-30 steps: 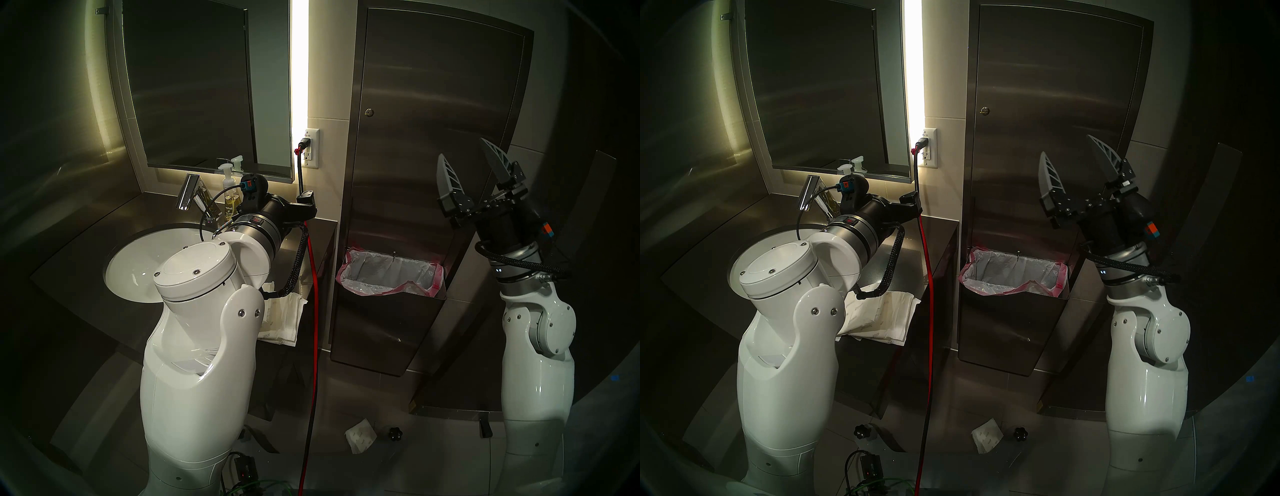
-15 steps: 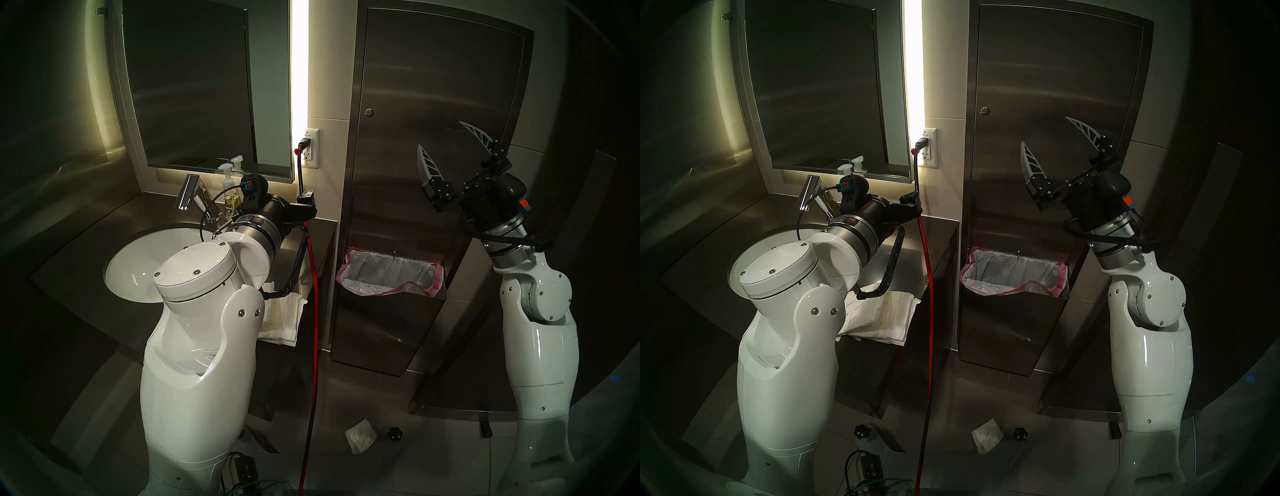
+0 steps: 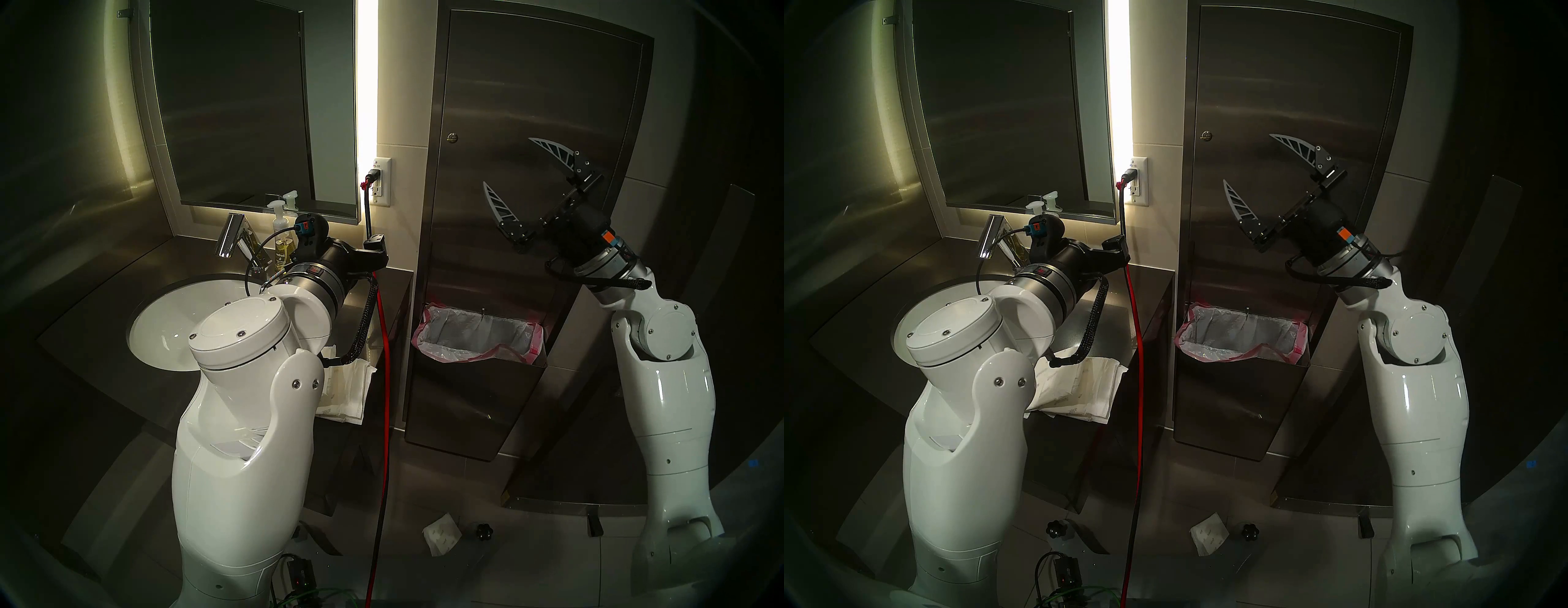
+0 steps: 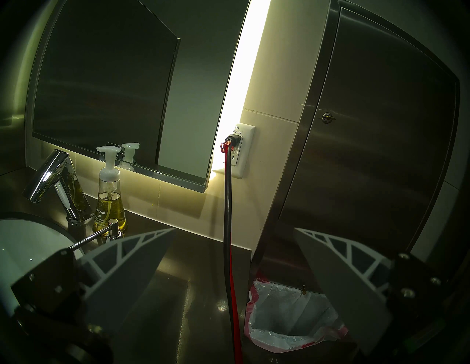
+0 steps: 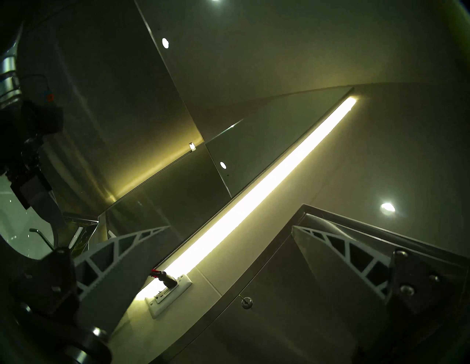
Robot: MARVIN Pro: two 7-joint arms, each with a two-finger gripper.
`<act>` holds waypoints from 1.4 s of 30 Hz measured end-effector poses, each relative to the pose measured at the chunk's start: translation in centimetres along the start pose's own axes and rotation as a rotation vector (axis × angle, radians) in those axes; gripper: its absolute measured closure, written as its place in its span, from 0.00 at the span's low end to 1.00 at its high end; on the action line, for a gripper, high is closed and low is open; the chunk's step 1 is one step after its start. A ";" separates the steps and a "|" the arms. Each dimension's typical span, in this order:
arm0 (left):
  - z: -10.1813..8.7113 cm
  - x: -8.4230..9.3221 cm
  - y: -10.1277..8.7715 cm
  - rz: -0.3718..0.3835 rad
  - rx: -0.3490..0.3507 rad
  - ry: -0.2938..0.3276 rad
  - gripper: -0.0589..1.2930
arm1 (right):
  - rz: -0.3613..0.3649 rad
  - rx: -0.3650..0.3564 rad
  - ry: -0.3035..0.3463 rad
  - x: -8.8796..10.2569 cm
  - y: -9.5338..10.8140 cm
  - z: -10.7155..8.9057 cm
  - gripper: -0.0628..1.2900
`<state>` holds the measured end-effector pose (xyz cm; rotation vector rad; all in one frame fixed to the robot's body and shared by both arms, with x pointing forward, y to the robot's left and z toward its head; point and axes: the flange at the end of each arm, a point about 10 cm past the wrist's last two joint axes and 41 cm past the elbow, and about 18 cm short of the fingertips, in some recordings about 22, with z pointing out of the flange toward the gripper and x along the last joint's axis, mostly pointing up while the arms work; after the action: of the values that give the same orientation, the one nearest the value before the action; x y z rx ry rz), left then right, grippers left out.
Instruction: Twist key and open towel dispenser
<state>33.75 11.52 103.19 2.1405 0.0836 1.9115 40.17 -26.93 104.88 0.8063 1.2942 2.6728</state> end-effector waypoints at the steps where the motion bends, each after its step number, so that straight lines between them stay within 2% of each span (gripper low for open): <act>1: 0.0 0.0 0.0 0.000 0.000 0.000 0.02 | -0.009 0.007 0.004 0.0 0.0 0.1 0.03; 11: 0.0 0.0 0.0 0.000 0.000 0.000 0.02 | -0.103 0.025 0.025 -1.6 0.7 1.5 0.03; 17: 0.0 0.0 0.0 0.000 0.000 0.000 0.02 | -0.145 -0.023 0.011 -2.9 0.8 2.5 0.03; 20: 0.0 0.0 0.0 0.000 0.000 0.000 0.02 | -0.172 -0.056 0.017 -3.3 0.6 3.8 0.03; 30: 0.0 0.0 0.0 0.000 0.000 0.000 0.02 | -0.249 -0.128 0.035 -2.8 -0.6 7.3 0.03; 34: 0.0 0.0 0.0 0.000 0.000 0.000 0.02 | -0.272 -0.160 0.005 -3.1 -1.2 8.2 0.03; 38: 0.0 0.0 0.0 0.000 0.000 0.000 0.02 | -0.302 -0.192 -0.078 -4.9 -1.8 8.5 0.03; 42: 0.0 0.0 0.0 0.000 0.000 0.000 0.02 | -0.318 -0.204 -0.128 -6.1 -2.1 8.6 0.03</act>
<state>33.75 11.51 103.18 2.1406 0.0833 1.9109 49.22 -21.09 105.08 0.6693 1.0045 2.4084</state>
